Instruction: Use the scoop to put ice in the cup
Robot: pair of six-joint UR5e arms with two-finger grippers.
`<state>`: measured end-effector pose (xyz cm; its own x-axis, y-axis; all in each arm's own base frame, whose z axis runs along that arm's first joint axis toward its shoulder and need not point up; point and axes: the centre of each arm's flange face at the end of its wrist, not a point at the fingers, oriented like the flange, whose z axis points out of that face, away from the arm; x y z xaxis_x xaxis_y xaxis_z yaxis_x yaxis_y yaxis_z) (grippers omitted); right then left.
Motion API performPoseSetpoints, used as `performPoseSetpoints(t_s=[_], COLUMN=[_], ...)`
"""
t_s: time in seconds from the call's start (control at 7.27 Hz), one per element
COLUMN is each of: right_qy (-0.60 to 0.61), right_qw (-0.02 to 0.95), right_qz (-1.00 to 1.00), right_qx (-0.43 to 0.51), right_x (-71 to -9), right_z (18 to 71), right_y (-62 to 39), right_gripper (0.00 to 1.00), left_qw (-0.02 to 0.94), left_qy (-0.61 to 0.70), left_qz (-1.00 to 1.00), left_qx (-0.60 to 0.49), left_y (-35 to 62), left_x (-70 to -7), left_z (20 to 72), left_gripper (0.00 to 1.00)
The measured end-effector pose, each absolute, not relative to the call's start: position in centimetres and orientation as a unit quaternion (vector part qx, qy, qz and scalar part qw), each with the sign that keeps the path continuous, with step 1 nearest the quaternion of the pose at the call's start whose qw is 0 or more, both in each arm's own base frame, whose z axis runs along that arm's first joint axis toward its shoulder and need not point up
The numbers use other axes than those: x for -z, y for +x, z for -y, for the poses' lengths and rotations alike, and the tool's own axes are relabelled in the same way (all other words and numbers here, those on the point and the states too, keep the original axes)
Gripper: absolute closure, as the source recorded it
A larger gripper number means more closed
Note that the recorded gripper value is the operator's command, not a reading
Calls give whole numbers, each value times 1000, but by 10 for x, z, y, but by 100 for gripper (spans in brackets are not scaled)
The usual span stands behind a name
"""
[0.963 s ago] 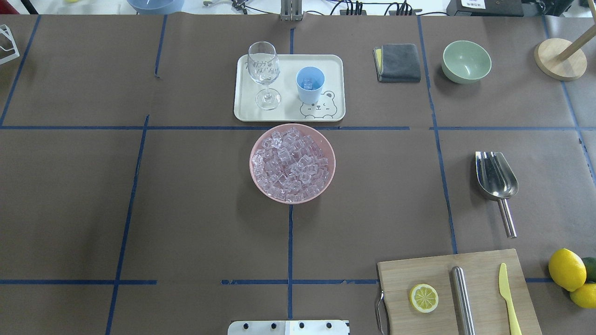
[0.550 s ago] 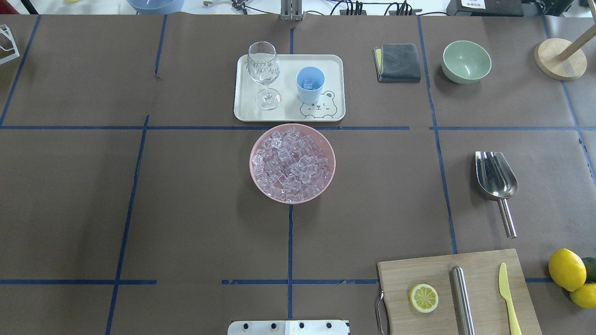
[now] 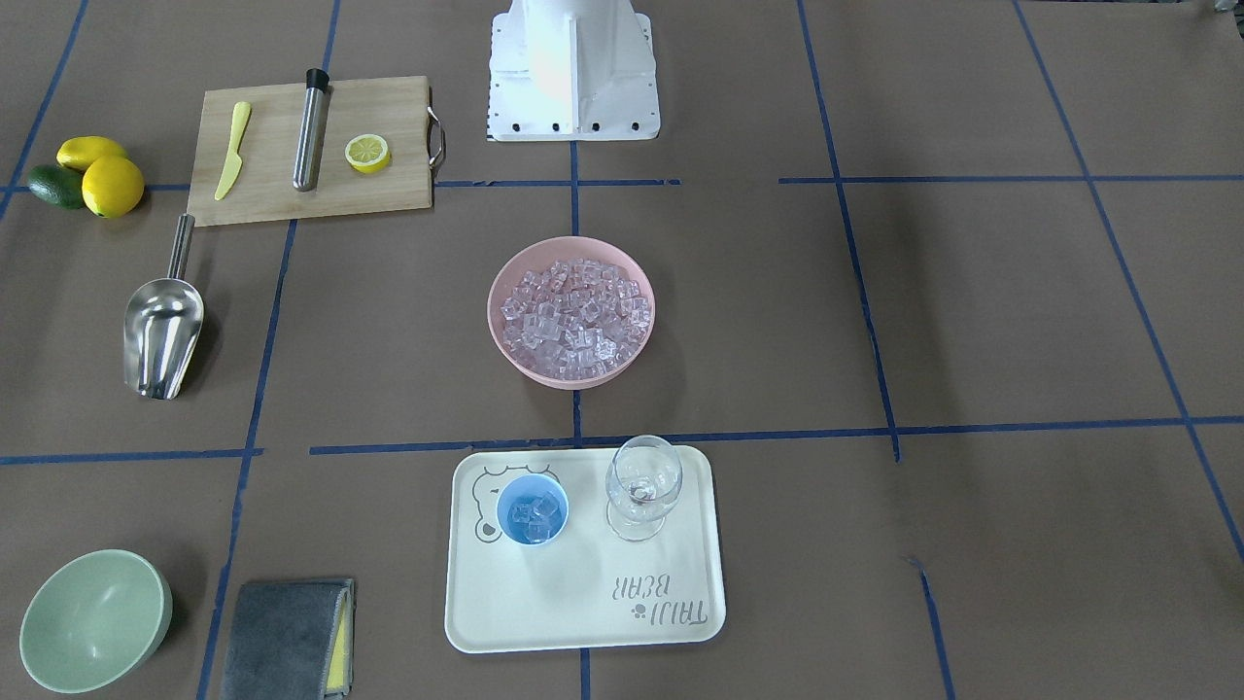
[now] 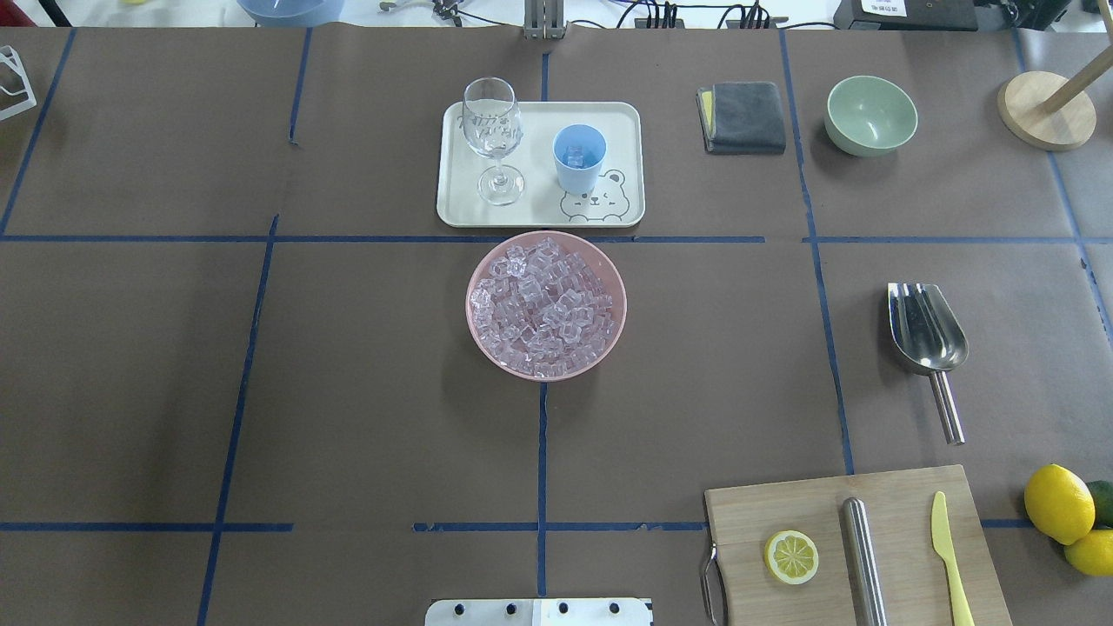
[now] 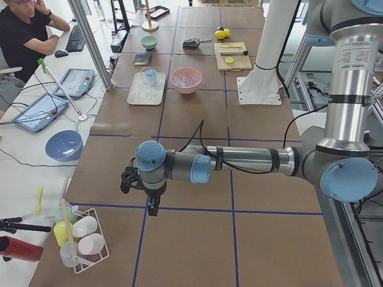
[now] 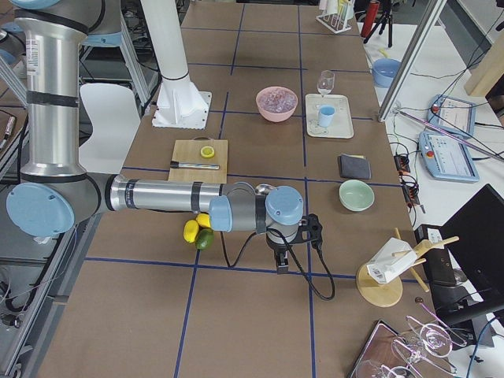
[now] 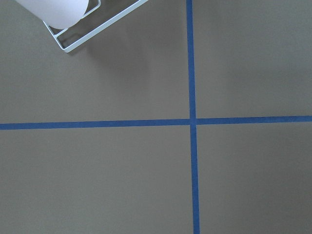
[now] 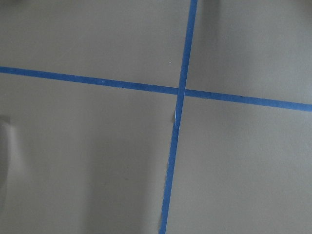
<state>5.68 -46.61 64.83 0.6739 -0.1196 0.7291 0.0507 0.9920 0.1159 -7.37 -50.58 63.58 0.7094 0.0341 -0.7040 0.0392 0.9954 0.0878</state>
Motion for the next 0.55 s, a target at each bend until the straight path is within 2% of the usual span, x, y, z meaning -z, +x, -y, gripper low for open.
performPoseSetpoints(t_s=[0.55], right_qy=[38], right_qw=[914], right_qz=[403], right_qx=[39], right_x=[-653], right_z=[464], right_y=[61], right_gripper=[0], left_qw=[924], left_qy=[38], left_qz=[-381], left_qx=[3], left_y=[-72], left_x=[-634], left_z=[501], left_gripper=[0])
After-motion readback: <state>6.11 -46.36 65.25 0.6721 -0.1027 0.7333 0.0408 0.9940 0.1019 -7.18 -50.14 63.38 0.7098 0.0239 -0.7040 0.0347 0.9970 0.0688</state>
